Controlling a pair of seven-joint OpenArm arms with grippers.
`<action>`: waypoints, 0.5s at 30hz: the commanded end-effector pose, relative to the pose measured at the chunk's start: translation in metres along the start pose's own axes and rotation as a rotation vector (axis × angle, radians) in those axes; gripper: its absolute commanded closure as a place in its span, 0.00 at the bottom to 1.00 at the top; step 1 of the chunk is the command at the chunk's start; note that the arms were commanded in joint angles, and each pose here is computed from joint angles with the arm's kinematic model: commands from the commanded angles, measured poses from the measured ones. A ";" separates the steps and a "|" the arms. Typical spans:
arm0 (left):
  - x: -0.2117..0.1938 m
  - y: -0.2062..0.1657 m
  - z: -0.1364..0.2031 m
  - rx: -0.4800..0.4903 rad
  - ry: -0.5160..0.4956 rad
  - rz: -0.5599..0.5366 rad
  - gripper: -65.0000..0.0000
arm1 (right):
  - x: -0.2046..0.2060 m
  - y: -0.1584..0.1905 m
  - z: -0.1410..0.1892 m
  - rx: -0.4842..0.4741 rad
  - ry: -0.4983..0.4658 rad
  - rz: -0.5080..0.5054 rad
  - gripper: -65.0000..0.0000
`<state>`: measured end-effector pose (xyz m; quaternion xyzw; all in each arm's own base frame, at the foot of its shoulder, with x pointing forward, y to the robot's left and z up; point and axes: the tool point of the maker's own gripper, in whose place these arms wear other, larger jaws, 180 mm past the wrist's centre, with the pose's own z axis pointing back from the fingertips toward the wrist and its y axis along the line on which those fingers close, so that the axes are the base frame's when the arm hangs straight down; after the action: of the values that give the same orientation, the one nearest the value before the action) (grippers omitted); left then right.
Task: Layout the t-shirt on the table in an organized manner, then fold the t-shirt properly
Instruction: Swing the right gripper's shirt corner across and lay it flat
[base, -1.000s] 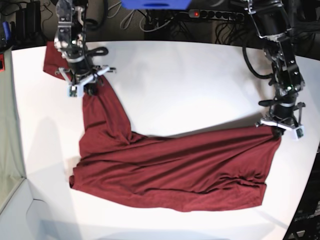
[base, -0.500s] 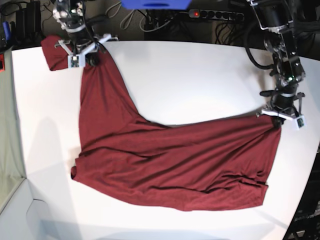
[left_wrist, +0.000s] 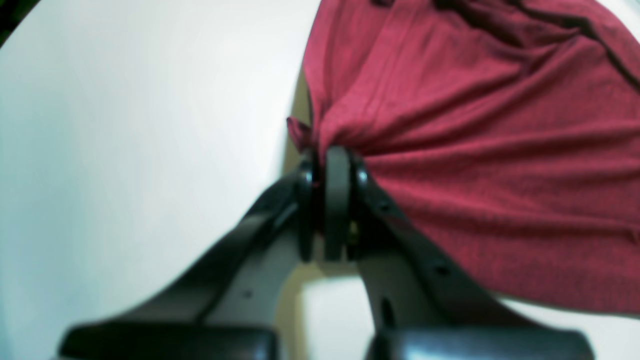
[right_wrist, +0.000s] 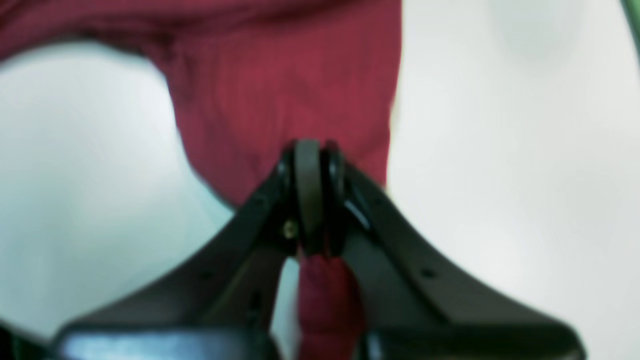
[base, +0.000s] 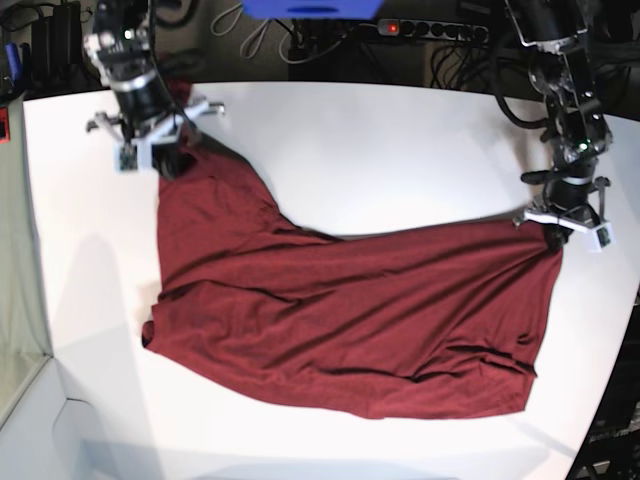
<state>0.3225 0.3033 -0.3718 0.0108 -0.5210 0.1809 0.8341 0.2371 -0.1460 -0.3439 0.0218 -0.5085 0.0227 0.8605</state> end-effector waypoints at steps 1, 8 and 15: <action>0.016 0.002 0.001 -0.001 -0.049 -0.008 1.00 | 0.019 -0.001 -0.006 -0.003 -0.066 0.001 1.00; 0.008 0.005 0.004 0.006 -0.031 -0.011 1.00 | 0.048 0.006 -0.022 0.000 -0.126 -0.035 1.00; 0.022 0.005 0.000 0.001 -0.057 -0.021 1.00 | 0.043 0.090 -0.012 0.217 -0.111 -0.045 1.00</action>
<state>0.3183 0.3083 -0.3740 0.0161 -0.5157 0.1777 0.8380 0.2565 -0.0557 -0.3274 0.1214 -0.5220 0.0588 0.8422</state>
